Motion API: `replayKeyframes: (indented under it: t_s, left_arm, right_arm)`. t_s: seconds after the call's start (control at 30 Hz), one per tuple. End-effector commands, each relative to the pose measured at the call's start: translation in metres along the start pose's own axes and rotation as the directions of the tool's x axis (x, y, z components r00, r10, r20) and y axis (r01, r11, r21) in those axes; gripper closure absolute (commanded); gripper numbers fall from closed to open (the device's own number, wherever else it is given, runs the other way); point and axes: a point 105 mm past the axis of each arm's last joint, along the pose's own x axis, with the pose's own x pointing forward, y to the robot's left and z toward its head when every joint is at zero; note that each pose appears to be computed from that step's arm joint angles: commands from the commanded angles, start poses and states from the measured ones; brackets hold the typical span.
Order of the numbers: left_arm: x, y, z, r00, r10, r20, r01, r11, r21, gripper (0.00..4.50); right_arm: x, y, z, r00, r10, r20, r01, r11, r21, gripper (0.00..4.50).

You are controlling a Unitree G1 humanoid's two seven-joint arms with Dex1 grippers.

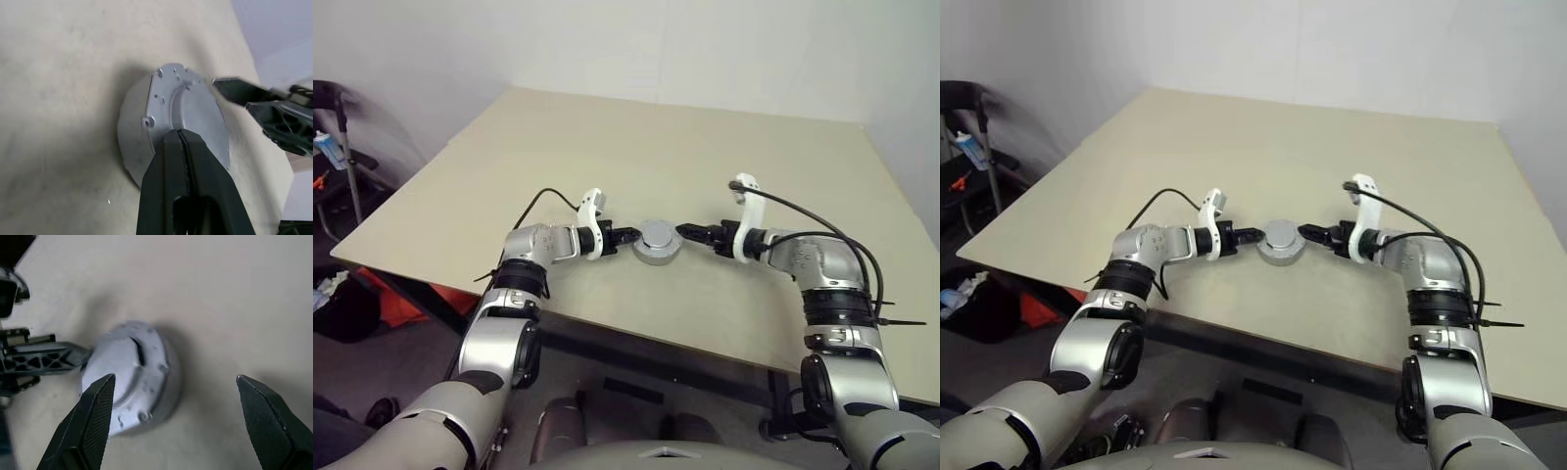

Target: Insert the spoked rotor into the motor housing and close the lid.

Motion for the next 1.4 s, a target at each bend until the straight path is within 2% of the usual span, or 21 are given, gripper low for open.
replayKeyframes:
  t_s: [0.03, 0.27, 0.5, 0.87, 1.13, 1.4]
  left_arm:
    - [0.001, 0.000, -0.005, 1.000, 0.009, -0.026, -0.009, 1.000, 0.012, 4.50]
    - [-0.001, 0.002, -0.005, 1.000, 0.022, -0.020, -0.021, 0.999, 0.025, 4.50]
    - [-0.003, 0.004, -0.003, 0.999, 0.041, -0.012, -0.040, 0.999, 0.035, 4.50]
    - [-0.008, 0.007, -0.002, 0.998, 0.065, -0.004, -0.065, 0.996, 0.068, 4.50]
    - [-0.009, 0.009, 0.000, 0.997, 0.074, 0.003, -0.074, 0.994, 0.078, 4.50]
    - [-0.009, 0.009, 0.001, 0.997, 0.078, 0.004, -0.078, 0.993, 0.089, 4.50]
  right_arm:
    - [-0.007, -0.001, -0.004, 0.999, 0.035, -0.021, -0.032, 0.988, 0.151, 0.05]
    - [0.006, 0.016, -0.032, 0.989, 0.125, -0.083, -0.094, 0.947, 0.307, 0.05]
    - [0.029, 0.045, -0.040, 0.976, 0.205, -0.074, -0.168, 0.923, 0.345, 0.05]
    - [0.056, 0.073, -0.024, 0.961, 0.275, 0.017, -0.259, 0.882, 0.394, 0.05]
    - [0.064, 0.101, -0.024, 0.938, 0.346, 0.023, -0.326, 0.855, 0.403, 0.05]
    - [0.072, 0.099, -0.024, 0.948, 0.316, 0.030, -0.300, 0.864, 0.403, 0.05]
